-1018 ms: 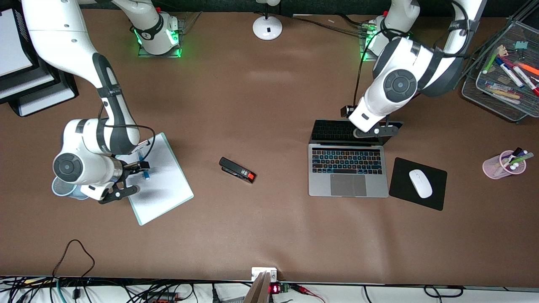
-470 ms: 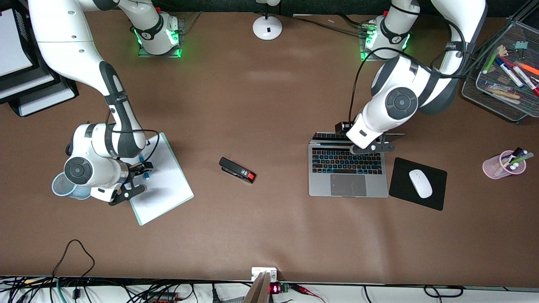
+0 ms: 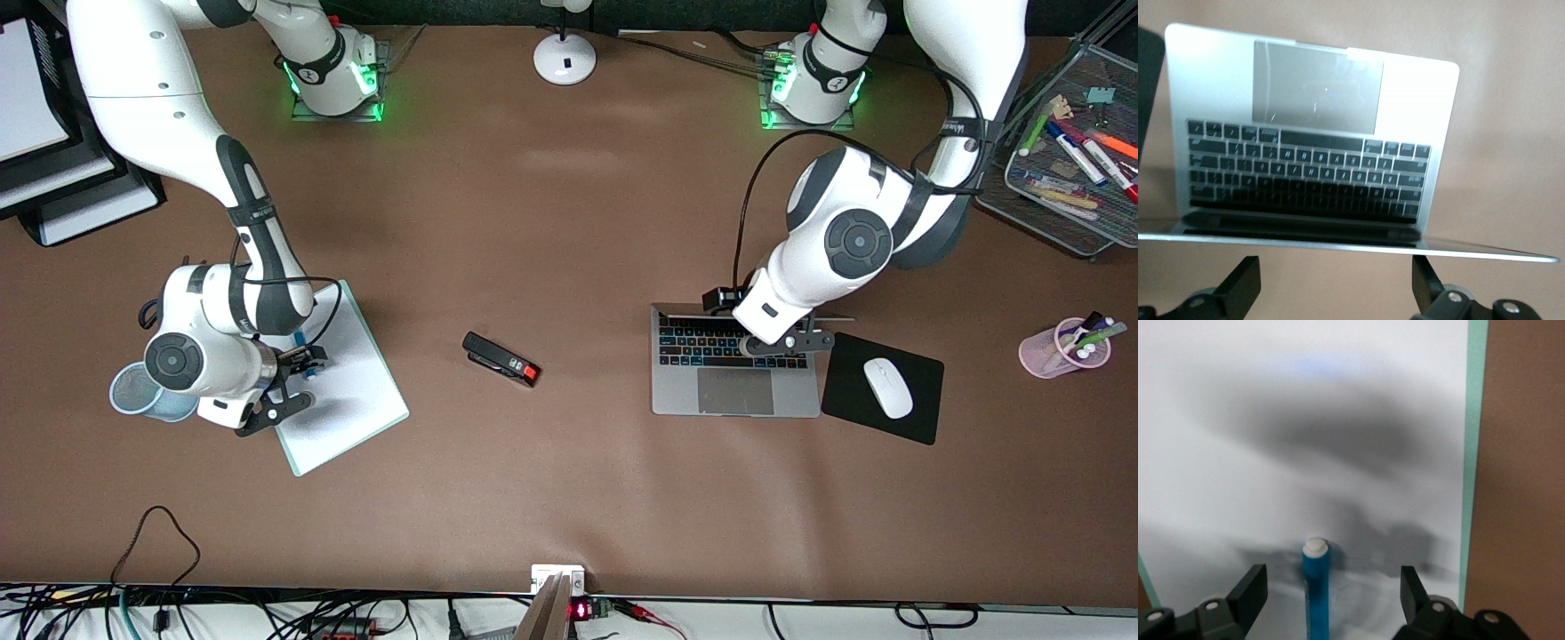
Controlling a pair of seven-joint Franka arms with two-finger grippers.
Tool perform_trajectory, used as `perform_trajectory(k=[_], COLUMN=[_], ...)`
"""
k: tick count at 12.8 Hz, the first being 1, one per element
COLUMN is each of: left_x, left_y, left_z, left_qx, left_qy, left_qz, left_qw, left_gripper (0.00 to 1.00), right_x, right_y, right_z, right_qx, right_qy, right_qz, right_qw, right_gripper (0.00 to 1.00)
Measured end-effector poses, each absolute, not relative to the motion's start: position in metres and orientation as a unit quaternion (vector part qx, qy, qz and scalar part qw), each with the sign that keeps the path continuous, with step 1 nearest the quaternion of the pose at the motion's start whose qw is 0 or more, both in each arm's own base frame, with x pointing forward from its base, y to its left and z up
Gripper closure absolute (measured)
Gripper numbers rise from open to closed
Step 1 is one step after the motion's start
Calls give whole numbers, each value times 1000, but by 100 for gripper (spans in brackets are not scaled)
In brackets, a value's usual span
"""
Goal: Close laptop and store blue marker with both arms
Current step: 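Press the laptop lid shut with the left gripper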
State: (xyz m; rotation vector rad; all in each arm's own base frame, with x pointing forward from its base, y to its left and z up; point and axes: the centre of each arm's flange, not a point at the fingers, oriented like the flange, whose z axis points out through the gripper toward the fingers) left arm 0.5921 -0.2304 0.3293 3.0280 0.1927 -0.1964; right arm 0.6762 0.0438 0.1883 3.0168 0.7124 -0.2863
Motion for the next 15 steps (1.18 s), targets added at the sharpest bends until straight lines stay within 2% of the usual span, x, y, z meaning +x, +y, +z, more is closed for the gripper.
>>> perform_trajectory(k=[2, 4, 5, 9, 11, 14, 15], left_x=[602, 611, 619, 642, 647, 654, 655], left_y=[-226, -222, -222, -222, -215, -210, -210], left_z=[308, 287, 278, 252, 228, 205, 200], left_qx=[996, 998, 999, 998, 998, 997, 997], left_qy=[62, 39, 35, 43, 51, 59, 59], left_qz=[-46, -31, -26, -6, -9, -18, -19], left_qw=[51, 25, 24, 45, 47, 49, 50], left_gripper=[0, 0, 0, 0, 0, 0, 0], right_x=[676, 677, 677, 676, 676, 676, 676], right_y=[44, 44, 45, 51, 53, 53, 53], right_z=[188, 188, 188, 188, 188, 187, 187], right_qx=[969, 969, 969, 970, 970, 970, 970], right_qy=[228, 229, 229, 227, 227, 227, 227], right_qz=[-92, -91, -91, -90, -89, -90, -90], right_qw=[14, 14, 14, 5, 4, 3, 3], right_gripper=[27, 30, 38, 43, 48, 50, 55])
